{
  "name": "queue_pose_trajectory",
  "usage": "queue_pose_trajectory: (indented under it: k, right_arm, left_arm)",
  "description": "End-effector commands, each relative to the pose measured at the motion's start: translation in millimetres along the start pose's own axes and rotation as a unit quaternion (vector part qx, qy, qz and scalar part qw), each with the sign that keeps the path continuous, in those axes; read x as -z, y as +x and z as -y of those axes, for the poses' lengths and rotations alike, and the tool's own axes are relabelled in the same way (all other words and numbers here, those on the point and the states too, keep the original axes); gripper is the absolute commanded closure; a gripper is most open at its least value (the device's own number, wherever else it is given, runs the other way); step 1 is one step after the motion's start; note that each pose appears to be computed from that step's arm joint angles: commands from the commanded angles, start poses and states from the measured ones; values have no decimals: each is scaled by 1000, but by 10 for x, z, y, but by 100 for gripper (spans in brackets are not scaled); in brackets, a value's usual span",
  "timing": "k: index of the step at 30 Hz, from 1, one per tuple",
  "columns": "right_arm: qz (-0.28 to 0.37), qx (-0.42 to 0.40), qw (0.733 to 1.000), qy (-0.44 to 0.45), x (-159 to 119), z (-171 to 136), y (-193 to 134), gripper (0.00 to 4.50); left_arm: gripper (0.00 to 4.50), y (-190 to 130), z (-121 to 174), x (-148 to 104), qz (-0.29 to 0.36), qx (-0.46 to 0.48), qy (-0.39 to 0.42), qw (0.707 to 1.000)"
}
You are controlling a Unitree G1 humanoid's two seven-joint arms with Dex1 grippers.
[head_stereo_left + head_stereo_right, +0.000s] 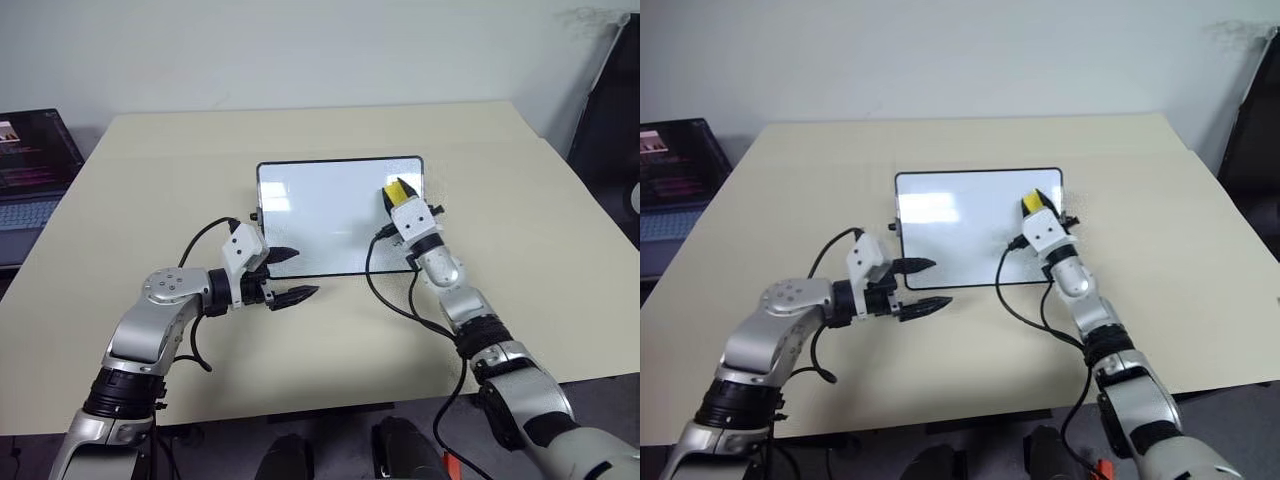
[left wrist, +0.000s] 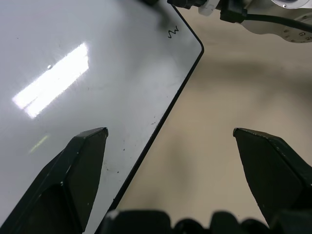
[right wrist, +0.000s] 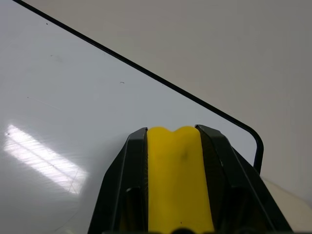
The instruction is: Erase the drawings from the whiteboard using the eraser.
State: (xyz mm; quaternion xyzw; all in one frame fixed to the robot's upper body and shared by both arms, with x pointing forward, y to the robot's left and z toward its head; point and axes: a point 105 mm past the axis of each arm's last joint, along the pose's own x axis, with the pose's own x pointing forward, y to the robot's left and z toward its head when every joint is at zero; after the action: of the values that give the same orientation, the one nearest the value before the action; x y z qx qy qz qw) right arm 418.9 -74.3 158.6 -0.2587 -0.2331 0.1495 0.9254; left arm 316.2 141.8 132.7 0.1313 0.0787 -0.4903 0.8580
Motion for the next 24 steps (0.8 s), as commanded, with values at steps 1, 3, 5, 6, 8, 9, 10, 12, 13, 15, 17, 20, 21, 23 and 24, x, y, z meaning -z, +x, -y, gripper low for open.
queue_pose_trajectory:
  k: [1, 3, 5, 6, 8, 9, 10, 12, 13, 15, 17, 20, 21, 23, 24]
  right_arm:
    - [-48, -36, 998, -9, 300, -231, -189, 338]
    - [-70, -39, 997, -12, 444, -240, -330, 338]
    - [-86, -45, 995, -15, 553, -245, -462, 338]
    - [-97, -48, 994, -14, 614, -248, -543, 338]
    - [-114, -52, 992, -18, 696, -246, -659, 338]
    - [-124, -53, 991, -17, 736, -245, -710, 338]
    - [-133, -53, 990, -16, 766, -242, -749, 338]
    - [-153, -53, 987, -19, 828, -227, -832, 338]
    - [-162, -53, 985, -20, 852, -223, -864, 338]
    - [-175, -64, 982, -27, 875, -243, -923, 338]
    - [-191, -78, 978, -26, 900, -291, -989, 338]
    - [-219, -115, 969, -24, 944, -406, -1106, 338]
    - [-225, -121, 966, -21, 947, -427, -1131, 338]
    - [-236, -124, 964, -8, 930, -430, -1157, 338]
    - [-238, -124, 963, -3, 910, -419, -1158, 338]
  left_arm:
    - [0, -34, 19, -137, 14, -4, 23, 1000]
    - [0, -43, 17, -145, 15, -6, 23, 1000]
    - [0, -48, 19, -147, 15, -6, 22, 1000]
    - [0, -39, 25, -147, 16, -5, 22, 1000]
    - [0, -15, 44, -153, 17, 1, 22, 1000]
    - [0, 2, 62, -167, 20, 6, 23, 1000]
    - [0, 16, 78, -182, 22, 11, 25, 999]
    - [0, 47, 105, -220, 27, 21, 29, 999]
    - [0, 56, 110, -232, 29, 24, 30, 999]
    - [0, 69, 110, -248, 31, 27, 34, 999]
    - [0, 77, 104, -251, 32, 30, 36, 998]
    - [0, 80, 81, -234, 31, 30, 36, 998]
    - [0, 79, 76, -226, 31, 30, 36, 998]
    - [0, 78, 74, -211, 30, 30, 36, 998]
    - [0, 78, 74, -207, 30, 31, 36, 998]
